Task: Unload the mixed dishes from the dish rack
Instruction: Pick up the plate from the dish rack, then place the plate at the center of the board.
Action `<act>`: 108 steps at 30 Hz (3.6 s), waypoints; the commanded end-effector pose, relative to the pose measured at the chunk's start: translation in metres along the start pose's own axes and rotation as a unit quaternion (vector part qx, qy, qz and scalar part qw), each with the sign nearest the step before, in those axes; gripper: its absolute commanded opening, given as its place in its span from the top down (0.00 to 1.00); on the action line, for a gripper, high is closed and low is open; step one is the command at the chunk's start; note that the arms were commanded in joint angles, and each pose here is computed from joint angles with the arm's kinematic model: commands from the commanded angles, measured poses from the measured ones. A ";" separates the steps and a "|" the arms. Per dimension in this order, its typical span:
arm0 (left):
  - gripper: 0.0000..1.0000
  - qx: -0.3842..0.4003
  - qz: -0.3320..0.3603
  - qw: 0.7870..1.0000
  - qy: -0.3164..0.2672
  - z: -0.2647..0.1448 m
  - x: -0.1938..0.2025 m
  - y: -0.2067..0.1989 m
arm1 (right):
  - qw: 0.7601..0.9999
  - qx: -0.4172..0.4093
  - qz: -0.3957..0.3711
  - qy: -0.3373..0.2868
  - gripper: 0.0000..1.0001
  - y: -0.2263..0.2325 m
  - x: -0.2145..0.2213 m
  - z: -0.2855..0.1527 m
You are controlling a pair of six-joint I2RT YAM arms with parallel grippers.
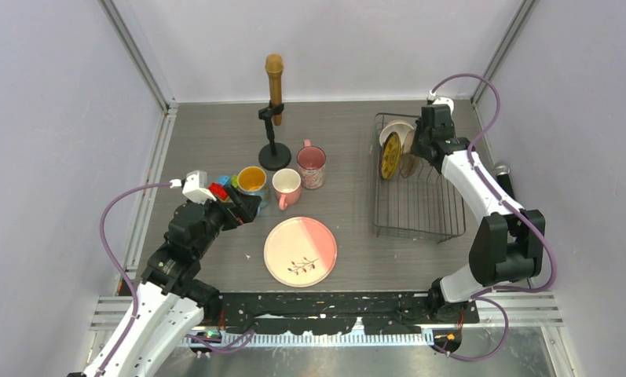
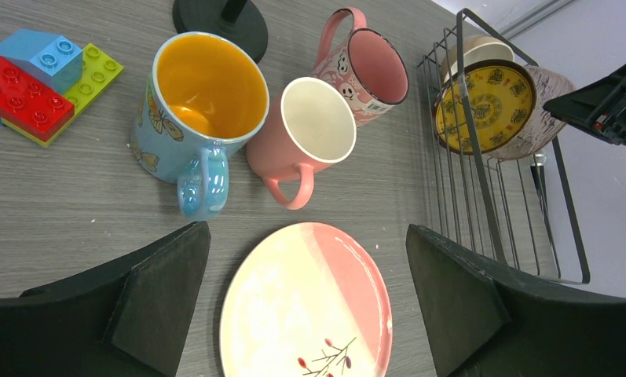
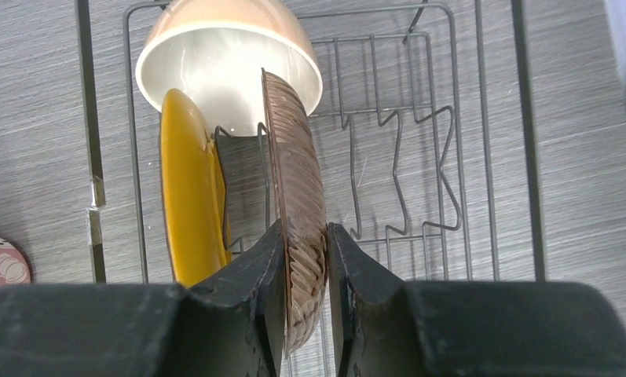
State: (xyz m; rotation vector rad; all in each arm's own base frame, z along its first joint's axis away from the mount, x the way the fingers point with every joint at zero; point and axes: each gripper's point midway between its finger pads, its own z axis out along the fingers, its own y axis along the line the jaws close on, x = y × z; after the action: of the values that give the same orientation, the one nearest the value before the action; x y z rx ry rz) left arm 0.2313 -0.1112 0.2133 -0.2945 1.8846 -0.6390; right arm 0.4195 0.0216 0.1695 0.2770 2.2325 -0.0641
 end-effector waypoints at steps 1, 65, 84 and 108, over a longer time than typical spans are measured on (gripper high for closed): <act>0.00 0.011 0.000 1.000 -0.019 0.001 -0.010 -0.006 | 0.997 0.019 -0.030 -0.069 0.88 0.008 -0.048 -0.031; 0.13 0.206 -0.102 0.962 0.148 0.040 0.039 -0.093 | 0.839 -0.543 0.020 0.027 1.00 0.223 0.059 -0.195; 0.39 0.199 -0.111 0.960 0.165 0.049 0.051 -0.093 | 0.802 -0.591 0.044 0.074 1.00 0.234 0.090 -0.204; 1.00 0.176 -0.078 0.960 0.205 0.050 0.070 -0.088 | 0.899 -0.437 0.042 0.012 0.01 0.182 0.084 -0.172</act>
State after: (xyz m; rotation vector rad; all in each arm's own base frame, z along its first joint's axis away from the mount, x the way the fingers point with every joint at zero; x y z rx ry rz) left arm 0.2416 -0.2355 0.1805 -0.1309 2.1249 -1.2316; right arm 0.2652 0.2628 0.2083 -0.1964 2.0894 1.1522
